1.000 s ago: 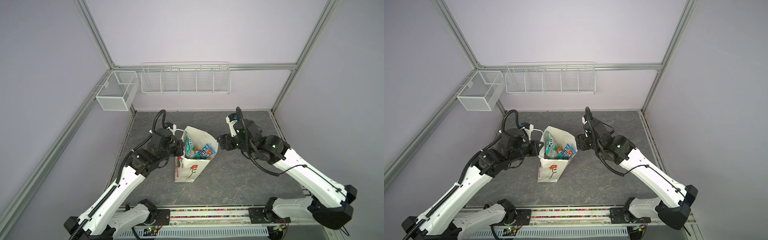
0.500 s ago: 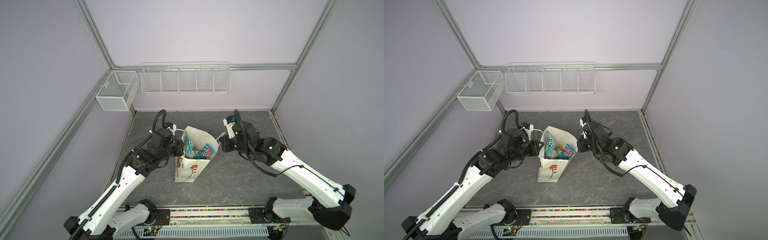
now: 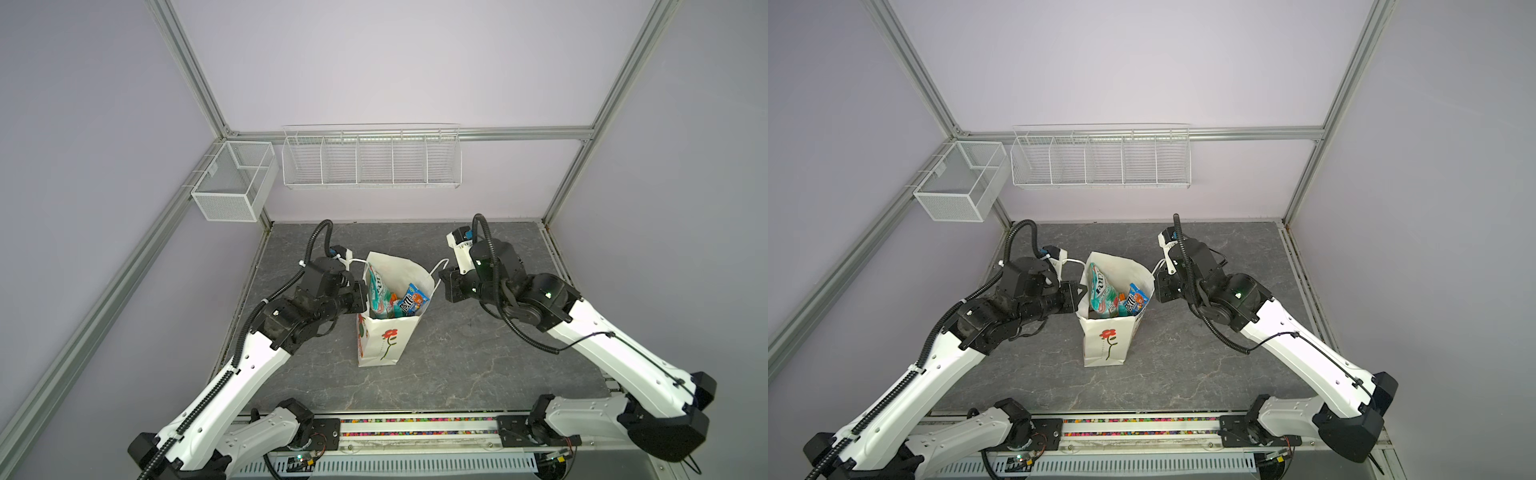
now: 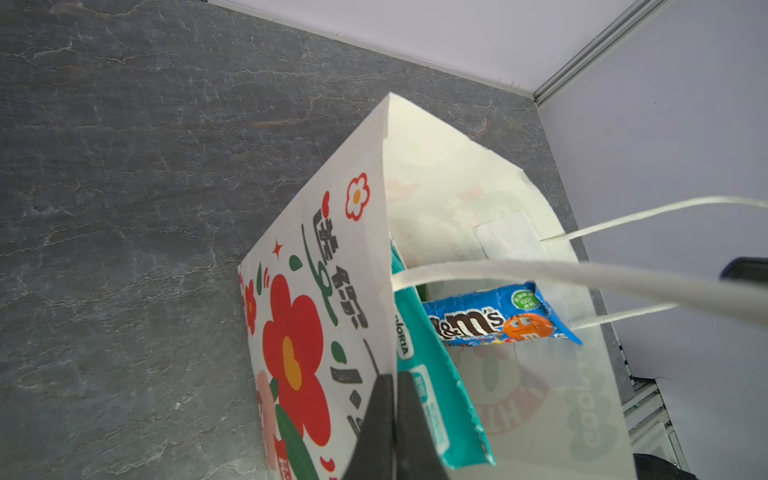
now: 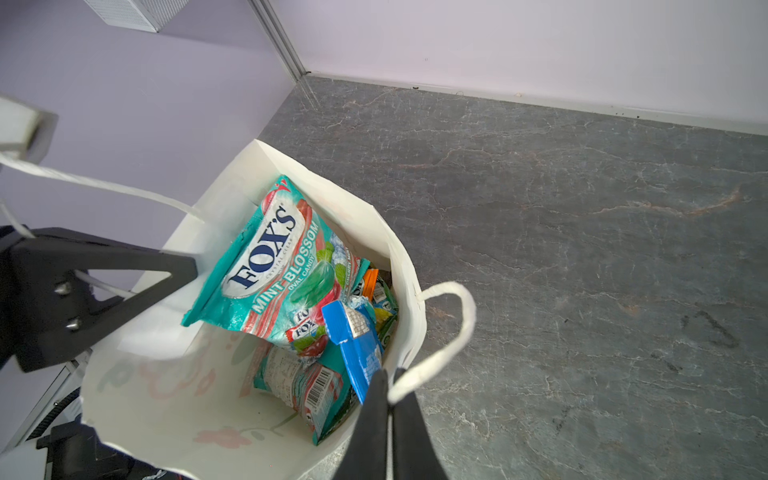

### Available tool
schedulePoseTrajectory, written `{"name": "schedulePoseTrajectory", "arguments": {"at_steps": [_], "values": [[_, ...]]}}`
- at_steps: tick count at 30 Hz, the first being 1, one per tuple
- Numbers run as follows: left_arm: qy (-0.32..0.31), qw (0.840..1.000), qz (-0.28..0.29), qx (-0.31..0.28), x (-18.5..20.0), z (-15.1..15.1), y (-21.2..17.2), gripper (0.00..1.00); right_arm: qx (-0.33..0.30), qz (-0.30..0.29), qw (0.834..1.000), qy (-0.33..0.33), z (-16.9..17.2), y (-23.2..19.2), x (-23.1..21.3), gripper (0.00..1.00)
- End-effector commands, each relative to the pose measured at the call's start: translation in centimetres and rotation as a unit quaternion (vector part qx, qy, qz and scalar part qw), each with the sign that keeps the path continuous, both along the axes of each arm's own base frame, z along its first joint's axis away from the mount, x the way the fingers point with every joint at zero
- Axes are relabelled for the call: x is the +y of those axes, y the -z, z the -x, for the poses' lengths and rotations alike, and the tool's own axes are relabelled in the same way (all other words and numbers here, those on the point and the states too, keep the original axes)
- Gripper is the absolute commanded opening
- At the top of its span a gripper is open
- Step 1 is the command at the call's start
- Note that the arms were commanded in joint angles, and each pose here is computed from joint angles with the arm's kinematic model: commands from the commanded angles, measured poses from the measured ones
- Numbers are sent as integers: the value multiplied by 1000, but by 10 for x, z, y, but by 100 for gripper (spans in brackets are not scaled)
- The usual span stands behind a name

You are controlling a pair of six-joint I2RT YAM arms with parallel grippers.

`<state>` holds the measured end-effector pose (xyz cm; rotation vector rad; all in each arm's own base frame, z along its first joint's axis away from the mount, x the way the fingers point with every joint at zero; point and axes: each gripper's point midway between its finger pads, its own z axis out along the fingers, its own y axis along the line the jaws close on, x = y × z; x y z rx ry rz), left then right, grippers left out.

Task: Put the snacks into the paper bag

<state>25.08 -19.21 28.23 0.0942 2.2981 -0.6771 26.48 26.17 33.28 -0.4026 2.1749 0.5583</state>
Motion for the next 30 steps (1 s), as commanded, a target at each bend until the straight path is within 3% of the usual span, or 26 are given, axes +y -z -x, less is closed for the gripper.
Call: {"name": "schedulePoseTrajectory", "arguments": {"at_steps": [1, 8, 30], "values": [[7, 997, 33, -73, -7, -9, -54, 0, -56, -24, 998, 0, -6, -43, -3, 7], [2, 997, 21, -80, -10, -19, -57, 0, -84, -18, 996, -2, -17, -66, 0, 7], [20, 996, 13, -83, -50, -68, -67, 0, -88, -12, 996, 21, -49, -83, -8, 7]]}}
